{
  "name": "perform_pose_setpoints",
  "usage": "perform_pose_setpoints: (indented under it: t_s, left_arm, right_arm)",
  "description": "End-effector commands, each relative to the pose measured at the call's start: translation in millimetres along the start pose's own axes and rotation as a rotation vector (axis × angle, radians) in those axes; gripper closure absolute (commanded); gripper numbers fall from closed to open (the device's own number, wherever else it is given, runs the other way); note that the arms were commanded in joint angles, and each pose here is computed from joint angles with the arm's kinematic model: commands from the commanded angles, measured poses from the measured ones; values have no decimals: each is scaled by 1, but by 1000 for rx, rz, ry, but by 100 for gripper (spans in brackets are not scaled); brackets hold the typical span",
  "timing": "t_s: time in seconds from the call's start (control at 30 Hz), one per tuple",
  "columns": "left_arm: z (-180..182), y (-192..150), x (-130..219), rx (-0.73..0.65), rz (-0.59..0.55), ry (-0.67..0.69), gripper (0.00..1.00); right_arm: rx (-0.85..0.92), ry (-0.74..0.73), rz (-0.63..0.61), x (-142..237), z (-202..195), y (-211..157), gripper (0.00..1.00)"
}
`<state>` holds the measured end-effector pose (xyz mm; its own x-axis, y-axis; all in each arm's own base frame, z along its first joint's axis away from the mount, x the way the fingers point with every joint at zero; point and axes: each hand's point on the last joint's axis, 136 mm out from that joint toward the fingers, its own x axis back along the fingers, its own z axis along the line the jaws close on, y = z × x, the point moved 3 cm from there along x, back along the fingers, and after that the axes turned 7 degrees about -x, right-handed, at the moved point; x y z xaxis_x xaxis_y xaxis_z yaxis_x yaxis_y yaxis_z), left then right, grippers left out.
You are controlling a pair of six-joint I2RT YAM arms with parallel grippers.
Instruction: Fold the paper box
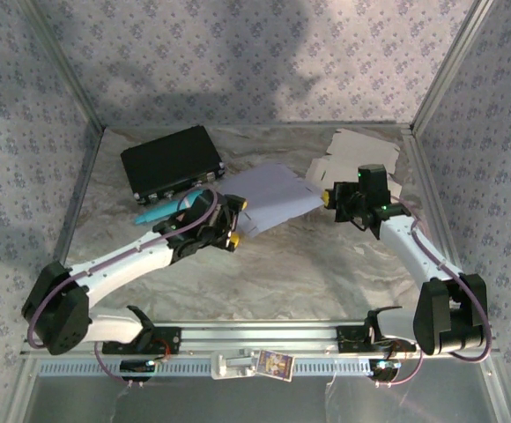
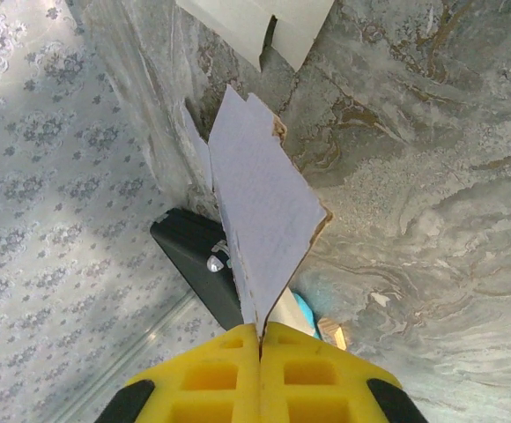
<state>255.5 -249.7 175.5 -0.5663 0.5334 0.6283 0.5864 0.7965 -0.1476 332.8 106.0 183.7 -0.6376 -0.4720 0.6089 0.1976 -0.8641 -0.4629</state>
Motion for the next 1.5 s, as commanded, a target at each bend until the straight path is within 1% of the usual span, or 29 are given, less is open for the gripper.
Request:
perform_pose_setpoints:
  t_s: [0.0,0.2,0.33,0.4,0.47,0.6,0.7,0.87,1.0,1.13,1.17,1.2,1.27,1.3,1.37,1.43,1.47]
  left_arm:
    - [1,-3,6,84,17,-21,9]
    - [-17,3,2,118,-31,-120,7]
    - [-23,6,-8,148,-43,-183,9]
    - [-30,8,-10,152,-56,-215,13]
    - [-37,10,-11,153,-68,-253,20]
    - [-44,16,-4,138,-90,-271,38]
    - [-46,21,7,114,-118,-279,46]
    - [-51,35,24,96,-168,-297,56]
    - [-54,39,26,95,-168,-304,74]
    - [-64,38,23,86,-148,-325,88]
    - [-67,38,23,84,-144,-326,93]
    - [-71,38,23,85,-142,-330,100]
    - [-78,39,23,101,-144,-342,100]
    - [-85,40,24,113,-151,-359,100]
    - [-99,43,27,150,-166,-388,100]
    - [-110,46,32,197,-196,-401,100]
    - [-115,48,34,210,-210,-411,100]
  right_arm:
    - [-46,43,-13,13,18,-5,100]
    - [-80,45,-4,16,25,-9,100]
    - [-106,47,5,19,26,-11,100]
    - [-112,48,8,20,26,-12,100]
    - [-118,46,10,22,25,-12,100]
    - [-128,52,3,25,26,-10,100]
    - [-136,58,6,26,28,-8,100]
    - [-140,67,14,27,32,-9,100]
    - [-135,70,24,26,37,-12,100]
    - [-134,72,35,26,39,-16,100]
    - [-135,71,38,26,39,-17,100]
    - [-134,72,39,26,40,-18,100]
    - [-111,73,36,29,43,-18,99]
    - [-79,60,23,34,45,-18,89]
    - [-11,30,-9,47,49,-19,73]
    - [78,31,-58,69,55,-21,57]
    - [98,19,-80,78,54,-22,52]
